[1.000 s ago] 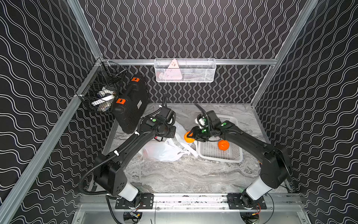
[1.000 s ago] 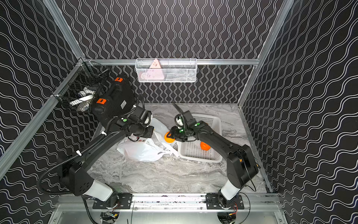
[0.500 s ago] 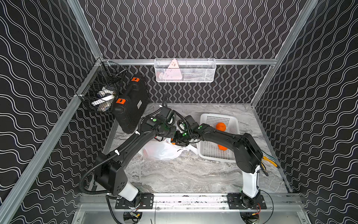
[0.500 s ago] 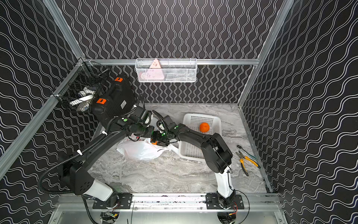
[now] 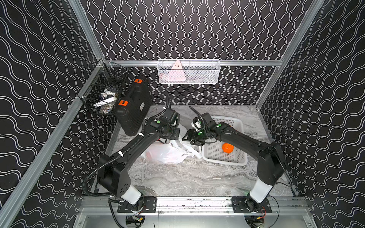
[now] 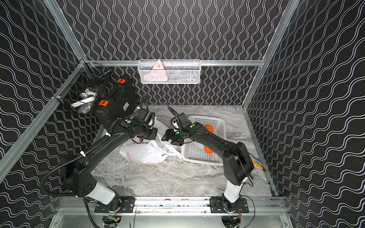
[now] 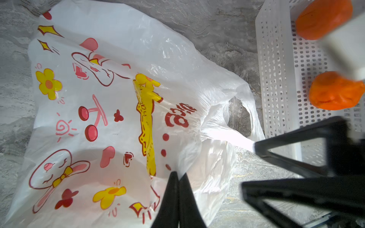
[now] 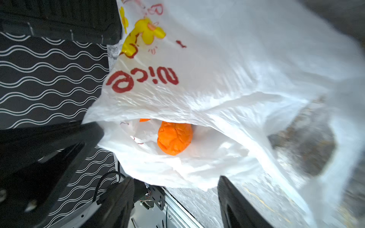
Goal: Place the oranges into plastic bags & tie knots
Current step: Place the orange in the plastic bag, then pick up the orange from the basket, then place the orange in the plastic bag, then pick up the orange from the basket, then place the orange in the plastic bag.
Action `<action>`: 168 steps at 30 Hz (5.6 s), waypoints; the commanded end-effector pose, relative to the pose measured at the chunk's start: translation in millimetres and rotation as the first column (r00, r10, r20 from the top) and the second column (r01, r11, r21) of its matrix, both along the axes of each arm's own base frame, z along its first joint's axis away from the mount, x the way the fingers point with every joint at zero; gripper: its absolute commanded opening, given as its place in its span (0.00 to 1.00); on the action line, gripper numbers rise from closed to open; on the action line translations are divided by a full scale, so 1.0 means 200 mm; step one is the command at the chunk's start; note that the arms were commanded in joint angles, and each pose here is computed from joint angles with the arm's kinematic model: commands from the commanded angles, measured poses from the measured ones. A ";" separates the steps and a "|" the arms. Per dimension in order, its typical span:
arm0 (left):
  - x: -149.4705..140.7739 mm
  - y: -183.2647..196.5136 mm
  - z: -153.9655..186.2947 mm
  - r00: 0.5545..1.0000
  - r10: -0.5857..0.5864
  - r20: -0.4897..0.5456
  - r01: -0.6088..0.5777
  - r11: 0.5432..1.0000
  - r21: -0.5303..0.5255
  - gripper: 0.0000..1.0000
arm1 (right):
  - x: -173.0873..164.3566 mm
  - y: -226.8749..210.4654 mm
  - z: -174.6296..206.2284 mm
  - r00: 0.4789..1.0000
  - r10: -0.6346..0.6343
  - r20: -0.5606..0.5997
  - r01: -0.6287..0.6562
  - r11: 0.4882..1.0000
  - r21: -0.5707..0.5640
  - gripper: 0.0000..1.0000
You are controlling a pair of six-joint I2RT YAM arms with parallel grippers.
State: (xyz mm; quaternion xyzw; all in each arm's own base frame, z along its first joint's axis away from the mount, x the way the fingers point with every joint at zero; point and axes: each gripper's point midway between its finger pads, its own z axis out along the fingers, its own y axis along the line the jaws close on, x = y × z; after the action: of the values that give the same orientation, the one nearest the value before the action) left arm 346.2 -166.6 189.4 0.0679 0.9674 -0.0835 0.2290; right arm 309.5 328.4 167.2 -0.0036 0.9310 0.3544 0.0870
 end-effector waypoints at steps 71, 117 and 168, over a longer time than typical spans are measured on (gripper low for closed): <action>0.01 -0.04 0.08 0.999 -0.022 0.032 0.024 0.999 -0.044 0.00 | -0.02 0.49 -0.13 0.986 0.164 0.008 -0.163 0.972 0.166 0.47; -0.01 -0.03 0.05 0.999 -0.034 0.019 0.035 0.998 -0.045 0.00 | 0.10 -1.29 -0.35 0.962 -0.272 0.013 0.185 0.618 -0.764 0.82; 0.00 -0.05 0.11 0.999 -0.012 0.039 0.015 0.996 -0.085 0.00 | -0.03 0.56 -0.21 0.993 0.118 -0.030 -0.110 0.975 0.195 0.53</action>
State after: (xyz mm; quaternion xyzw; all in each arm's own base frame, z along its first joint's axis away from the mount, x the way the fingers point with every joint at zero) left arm 342.0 -175.0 203.6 0.0729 0.9608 -0.1176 0.2403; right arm 302.5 425.9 117.0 -0.0379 0.9052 0.4205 0.0490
